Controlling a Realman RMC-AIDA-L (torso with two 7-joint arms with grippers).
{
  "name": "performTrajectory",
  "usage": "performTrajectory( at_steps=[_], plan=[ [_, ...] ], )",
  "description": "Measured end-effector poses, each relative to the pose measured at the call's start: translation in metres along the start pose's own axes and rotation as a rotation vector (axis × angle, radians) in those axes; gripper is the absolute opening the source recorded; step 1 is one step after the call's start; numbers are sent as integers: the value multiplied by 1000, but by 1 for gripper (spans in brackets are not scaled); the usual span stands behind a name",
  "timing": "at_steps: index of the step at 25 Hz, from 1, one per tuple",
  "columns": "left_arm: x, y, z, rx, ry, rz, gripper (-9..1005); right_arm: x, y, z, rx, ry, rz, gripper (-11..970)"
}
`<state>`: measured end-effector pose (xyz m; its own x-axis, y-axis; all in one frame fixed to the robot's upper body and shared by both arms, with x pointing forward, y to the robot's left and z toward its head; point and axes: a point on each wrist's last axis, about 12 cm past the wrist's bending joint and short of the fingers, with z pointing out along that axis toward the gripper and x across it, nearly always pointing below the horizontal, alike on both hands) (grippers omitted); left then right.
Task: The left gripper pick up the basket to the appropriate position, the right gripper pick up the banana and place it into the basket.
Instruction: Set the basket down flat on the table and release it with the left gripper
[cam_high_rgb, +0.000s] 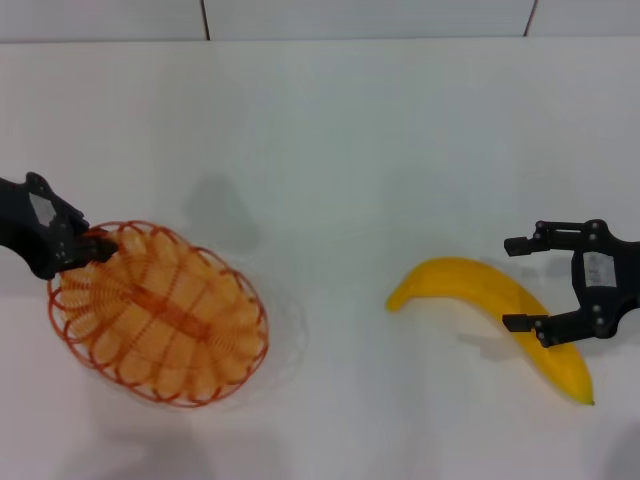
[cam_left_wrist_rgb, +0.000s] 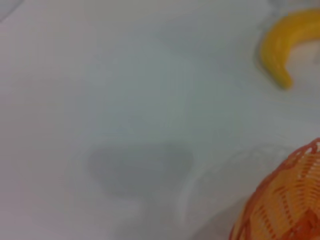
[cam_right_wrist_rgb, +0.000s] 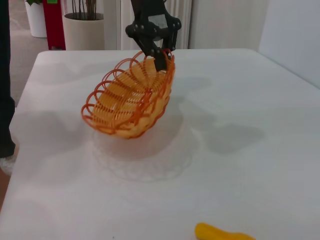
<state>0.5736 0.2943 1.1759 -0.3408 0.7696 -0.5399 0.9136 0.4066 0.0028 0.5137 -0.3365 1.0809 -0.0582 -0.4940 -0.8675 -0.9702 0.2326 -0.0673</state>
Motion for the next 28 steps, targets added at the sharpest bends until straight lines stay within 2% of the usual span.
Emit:
performTrajectory(
  at_steps=[3, 8, 13, 17, 22, 28],
  plan=[
    [-1, -2, 1, 10, -52, -66, 69, 0, 0, 0, 0, 0, 0, 882],
    [-4, -3, 7, 52, -125, -239, 68, -1, -1, 0, -1, -1, -2, 881],
    [-3, -2, 21, 92, -148, -417, 68, -1, -1, 1, 0, -1, -4, 881],
    [-6, 0, 34, 133, -139, -520, 69, -1, -1, 1, 0, -2, -4, 881],
    [-12, 1, 48, 165, -48, -593, 68, -2, -2, 1, 0, -3, -7, 881],
    [-19, 2, 69, 179, 48, -610, 70, -4, -4, 2, -1, -5, -11, 881]
  ],
)
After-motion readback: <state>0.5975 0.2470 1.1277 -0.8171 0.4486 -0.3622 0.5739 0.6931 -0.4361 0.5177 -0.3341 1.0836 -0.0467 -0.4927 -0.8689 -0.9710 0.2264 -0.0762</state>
